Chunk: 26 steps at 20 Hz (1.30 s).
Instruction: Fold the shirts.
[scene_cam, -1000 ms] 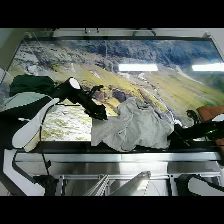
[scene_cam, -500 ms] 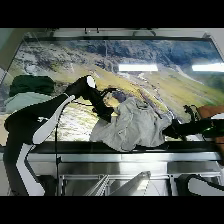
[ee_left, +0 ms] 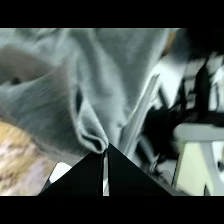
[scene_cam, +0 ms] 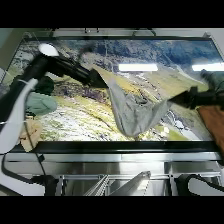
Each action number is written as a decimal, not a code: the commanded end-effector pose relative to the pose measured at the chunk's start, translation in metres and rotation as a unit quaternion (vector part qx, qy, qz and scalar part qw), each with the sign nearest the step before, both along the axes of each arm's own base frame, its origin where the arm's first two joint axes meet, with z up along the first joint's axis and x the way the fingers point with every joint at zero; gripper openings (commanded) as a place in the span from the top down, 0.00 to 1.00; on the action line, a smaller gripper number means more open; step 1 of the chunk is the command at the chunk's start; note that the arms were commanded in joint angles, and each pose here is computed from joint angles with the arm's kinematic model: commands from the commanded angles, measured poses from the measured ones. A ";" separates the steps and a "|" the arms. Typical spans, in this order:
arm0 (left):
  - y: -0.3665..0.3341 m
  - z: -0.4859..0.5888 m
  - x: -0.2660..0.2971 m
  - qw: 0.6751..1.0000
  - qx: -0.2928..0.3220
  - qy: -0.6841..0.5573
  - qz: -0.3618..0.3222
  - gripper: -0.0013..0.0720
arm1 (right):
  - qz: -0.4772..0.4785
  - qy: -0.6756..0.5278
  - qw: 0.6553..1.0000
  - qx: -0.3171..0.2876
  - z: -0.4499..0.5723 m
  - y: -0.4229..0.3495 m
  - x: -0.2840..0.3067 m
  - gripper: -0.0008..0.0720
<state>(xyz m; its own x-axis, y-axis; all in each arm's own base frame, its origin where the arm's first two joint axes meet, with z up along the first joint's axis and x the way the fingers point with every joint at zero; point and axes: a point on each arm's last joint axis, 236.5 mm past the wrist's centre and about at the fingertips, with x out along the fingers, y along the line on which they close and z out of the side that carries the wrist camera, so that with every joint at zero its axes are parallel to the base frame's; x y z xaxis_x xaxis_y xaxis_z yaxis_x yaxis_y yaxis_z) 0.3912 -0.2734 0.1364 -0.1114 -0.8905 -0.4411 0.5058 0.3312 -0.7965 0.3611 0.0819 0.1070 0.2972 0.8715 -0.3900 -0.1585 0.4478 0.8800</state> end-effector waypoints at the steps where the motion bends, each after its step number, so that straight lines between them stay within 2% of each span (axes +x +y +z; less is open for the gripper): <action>1: 0.061 0.111 0.003 0.989 -0.072 -0.095 0.084 0.96 | -0.039 -0.169 0.985 -0.015 0.121 -0.011 0.046 0.97; 4: 0.094 0.119 -0.015 0.987 -0.041 -0.100 0.120 0.96 | -0.112 -0.238 0.964 -0.044 0.169 -0.031 0.078 0.97; 6: 0.108 0.091 -0.027 0.987 -0.006 -0.075 0.141 0.96 | -0.148 -0.242 0.956 -0.072 0.164 -0.047 0.094 0.97; 9: 0.131 0.019 -0.043 0.981 0.064 -0.015 0.184 0.96 | -0.159 -0.133 0.965 -0.162 0.083 -0.073 0.107 0.97; 11: 0.137 -0.025 -0.055 0.977 0.077 0.022 0.198 0.96 | -0.139 -0.047 0.966 -0.215 0.018 -0.082 0.107 0.97; 16: 0.126 -0.116 -0.094 0.971 0.087 0.129 0.183 0.96 | -0.041 0.058 0.975 -0.210 -0.088 -0.035 0.109 0.97; 20: 0.122 -0.158 -0.121 0.958 0.087 0.219 0.162 0.95 | 0.007 0.141 0.968 -0.207 -0.141 -0.016 0.091 0.97; 21: 0.121 -0.161 -0.123 0.958 0.085 0.228 0.152 0.68 | 0.015 0.156 0.965 -0.212 -0.147 -0.021 0.083 0.95; 22: 0.121 -0.161 -0.120 0.958 0.083 0.232 0.146 0.46 | 0.022 0.169 0.961 -0.217 -0.149 -0.029 0.075 0.76; 23: 0.122 -0.159 -0.113 0.959 0.082 0.227 0.146 0.29 | 0.025 0.178 0.960 -0.215 -0.147 -0.037 0.069 0.57; 24: 0.125 -0.155 -0.102 0.961 0.081 0.217 0.148 0.10 | 0.026 0.187 0.959 -0.210 -0.142 -0.047 0.062 0.55; 25: 0.129 -0.150 -0.090 0.961 0.081 0.214 0.157 0.03 | 0.025 0.197 0.959 -0.204 -0.137 -0.056 0.055 0.55; 26: 0.134 -0.145 -0.077 0.960 0.081 0.209 0.168 0.03 | 0.024 0.207 0.957 -0.200 -0.132 -0.069 0.047 0.55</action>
